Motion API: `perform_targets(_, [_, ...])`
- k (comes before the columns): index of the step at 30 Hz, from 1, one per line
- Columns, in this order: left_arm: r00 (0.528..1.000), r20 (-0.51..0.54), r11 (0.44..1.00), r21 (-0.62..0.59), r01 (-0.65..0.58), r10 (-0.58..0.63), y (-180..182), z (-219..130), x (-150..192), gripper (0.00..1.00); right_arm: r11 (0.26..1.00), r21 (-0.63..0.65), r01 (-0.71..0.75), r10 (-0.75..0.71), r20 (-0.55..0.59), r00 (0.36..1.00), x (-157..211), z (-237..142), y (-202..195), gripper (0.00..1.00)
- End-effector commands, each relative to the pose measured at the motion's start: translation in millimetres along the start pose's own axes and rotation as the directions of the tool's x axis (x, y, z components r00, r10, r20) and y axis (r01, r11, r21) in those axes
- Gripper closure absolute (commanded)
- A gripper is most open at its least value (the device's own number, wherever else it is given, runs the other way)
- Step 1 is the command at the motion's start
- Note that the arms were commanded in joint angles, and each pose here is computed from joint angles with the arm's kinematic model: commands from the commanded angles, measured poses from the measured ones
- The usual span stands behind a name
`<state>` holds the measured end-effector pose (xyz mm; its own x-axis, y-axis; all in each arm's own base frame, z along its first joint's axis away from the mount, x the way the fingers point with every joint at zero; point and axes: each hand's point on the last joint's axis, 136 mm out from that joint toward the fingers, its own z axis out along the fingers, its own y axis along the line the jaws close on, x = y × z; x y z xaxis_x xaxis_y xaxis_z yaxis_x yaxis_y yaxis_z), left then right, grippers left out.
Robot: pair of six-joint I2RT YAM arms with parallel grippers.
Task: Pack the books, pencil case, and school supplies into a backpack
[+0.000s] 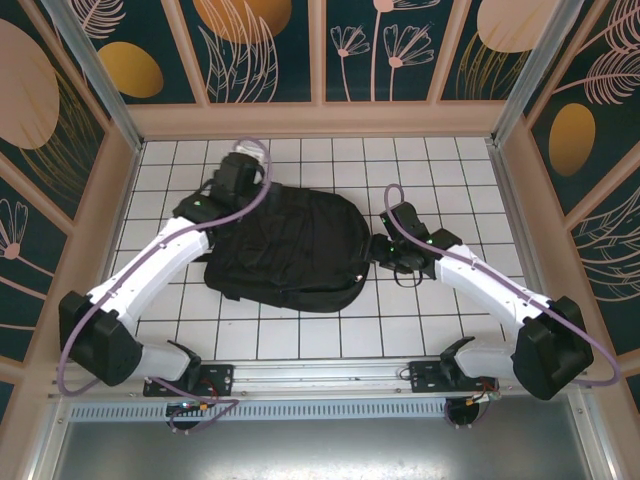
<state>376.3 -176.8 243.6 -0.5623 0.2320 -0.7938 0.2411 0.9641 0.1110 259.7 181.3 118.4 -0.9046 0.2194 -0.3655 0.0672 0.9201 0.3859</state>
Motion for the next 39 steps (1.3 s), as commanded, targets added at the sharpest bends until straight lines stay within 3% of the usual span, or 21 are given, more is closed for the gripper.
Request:
perform_targets(1, [0.967,-0.031,0.951,0.192,-0.243,0.254,-67.8,2.1,24.4,0.04,0.996,-0.054,0.064,-0.062,0.033,0.998,-4.5,-7.3,7.8,0.39])
perform_targets(3, [0.978,-0.059,0.955,0.235,-0.182,0.201,-76.9,1.0,25.7,0.02,0.996,-0.061,0.062,-0.059,0.046,0.997,-7.5,-11.1,7.3,0.38])
perform_targets(6, [0.994,-0.112,0.958,0.286,0.018,0.015,-88.0,-9.6,13.1,0.03,0.997,-0.067,0.037,-0.035,0.042,0.999,-8.9,-10.8,3.9,0.39])
perform_targets(9, [0.946,-0.188,0.881,0.353,0.315,-0.263,-100.6,-28.2,4.6,0.02,0.998,-0.061,0.014,-0.013,0.029,0.999,-6.7,-6.5,1.4,0.41])
perform_targets(11, [0.857,-0.303,0.723,0.46,0.515,-0.417,-124.9,-45.1,6.2,0.01,0.999,-0.052,-0.008,0.01,0.035,0.999,-6.8,-5.5,-1.5,0.43])
perform_targets(13, [0.696,-0.406,0.597,0.359,0.717,-0.592,-119.2,-47.9,18.3,0.01,0.998,-0.059,-0.031,0.033,0.038,0.999,-5.9,-5.6,-2.0,0.44])
perform_targets(15, [0.53,-0.551,0.45,0.288,0.846,-0.645,-135.6,-51.6,38.9,0.01,0.996,-0.071,-0.049,0.052,0.036,0.998,-3.6,-4.3,-2.0,0.45])
perform_targets(16, [0.456,-0.595,0.411,0.221,0.884,-0.661,-139.6,-51.7,53.2,0.02,0.996,-0.073,-0.056,0.058,0.031,0.998,-1.9,-2.9,-2.6,0.46])
perform_targets(17, [0.412,-0.614,0.394,0.175,0.903,-0.673,-142.7,-52.2,65.3,0.02,0.996,-0.071,-0.061,0.063,0.029,0.998,-1.1,-1.8,-3.3,0.46])
perform_targets(20, [0.318,-0.646,0.306,0.134,0.942,-0.694,-155.7,-61.6,73.9,0.02,0.996,-0.057,-0.074,0.076,0.028,0.997,0.5,0.5,-7.3,0.47])
perform_targets(24, [0.262,-0.672,0.283,0.081,0.956,-0.693,-174.8,-65.9,80.0,0.02,0.995,-0.047,-0.088,0.089,0.031,0.996,2.3,2.5,-11.0,0.48])
perform_targets(29, [0.214,-0.687,0.246,0.053,0.968,-0.694,-193.0,-50.9,83.2,0.12,0.995,-0.03,-0.09,0.092,0.052,0.994,1.1,0.5,-13.0,0.5])
perform_targets(35, [0.159,-0.704,0.26,-0.038,0.965,-0.692,-212.4,-35.8,104.8,0.21,0.995,-0.037,-0.092,0.095,0.074,0.993,-1.8,-6.7,-12.5,0.51])
perform_targets(39, [0.154,-0.716,0.28,-0.06,0.958,-0.681,-223.7,-32.5,107.8,0.22,0.995,-0.034,-0.089,0.091,0.087,0.992,-3.2,-8.7,-13.1,0.51])
